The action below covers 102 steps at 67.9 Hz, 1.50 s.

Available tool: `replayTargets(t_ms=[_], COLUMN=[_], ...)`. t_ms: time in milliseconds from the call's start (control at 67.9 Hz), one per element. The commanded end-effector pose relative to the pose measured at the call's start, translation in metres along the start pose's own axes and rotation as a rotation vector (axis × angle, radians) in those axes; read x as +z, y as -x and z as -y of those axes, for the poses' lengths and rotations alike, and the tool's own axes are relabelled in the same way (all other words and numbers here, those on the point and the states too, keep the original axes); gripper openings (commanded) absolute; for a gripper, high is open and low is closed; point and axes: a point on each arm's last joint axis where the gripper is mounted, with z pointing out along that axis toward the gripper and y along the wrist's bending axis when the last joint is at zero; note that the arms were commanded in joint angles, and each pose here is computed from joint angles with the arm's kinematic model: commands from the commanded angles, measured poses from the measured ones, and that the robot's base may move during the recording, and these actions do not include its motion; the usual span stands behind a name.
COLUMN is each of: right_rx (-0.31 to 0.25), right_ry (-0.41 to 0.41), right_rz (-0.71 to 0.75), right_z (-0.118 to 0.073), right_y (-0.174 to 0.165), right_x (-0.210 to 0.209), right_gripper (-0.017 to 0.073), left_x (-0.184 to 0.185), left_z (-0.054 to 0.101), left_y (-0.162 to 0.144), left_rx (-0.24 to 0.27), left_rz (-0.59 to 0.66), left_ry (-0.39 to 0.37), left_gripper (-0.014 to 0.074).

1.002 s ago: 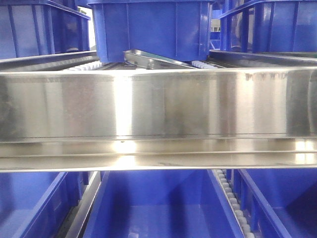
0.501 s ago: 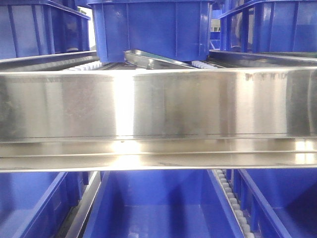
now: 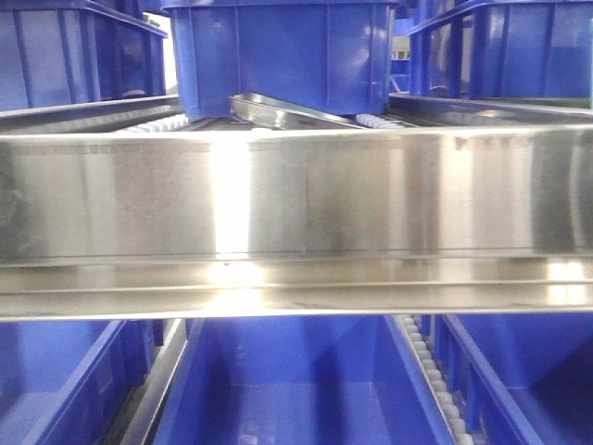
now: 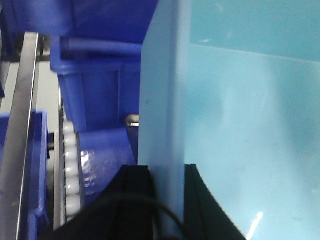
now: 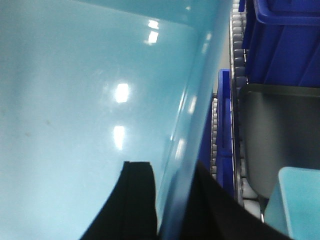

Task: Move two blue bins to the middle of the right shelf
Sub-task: 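Lift the held bin off the shelf and turn the base away, then drive the base to the other rack while holding the bin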

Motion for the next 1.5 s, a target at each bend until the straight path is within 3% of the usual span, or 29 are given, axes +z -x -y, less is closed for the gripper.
replayTargets(t_ms=[0,1488], right_rx=[-0.013,-0.013], right_ry=[0.009,0.010], right_rz=[0.026,0.027], right_z=[0.0000,0.0000], right_y=[0.0029,0.0030], right_x=[-0.0096,-0.0096], right_gripper=[-0.0153,-0.0153], left_x=[-0.0139,-0.0142], left_z=[0.0068,0.0071], left_y=[0.0181,0.0196], left_rx=[-0.037,-0.038], left_rz=[0.169,0.185], left_ry=[-0.066,-0.069], left_gripper=[-0.0111,-0.0111])
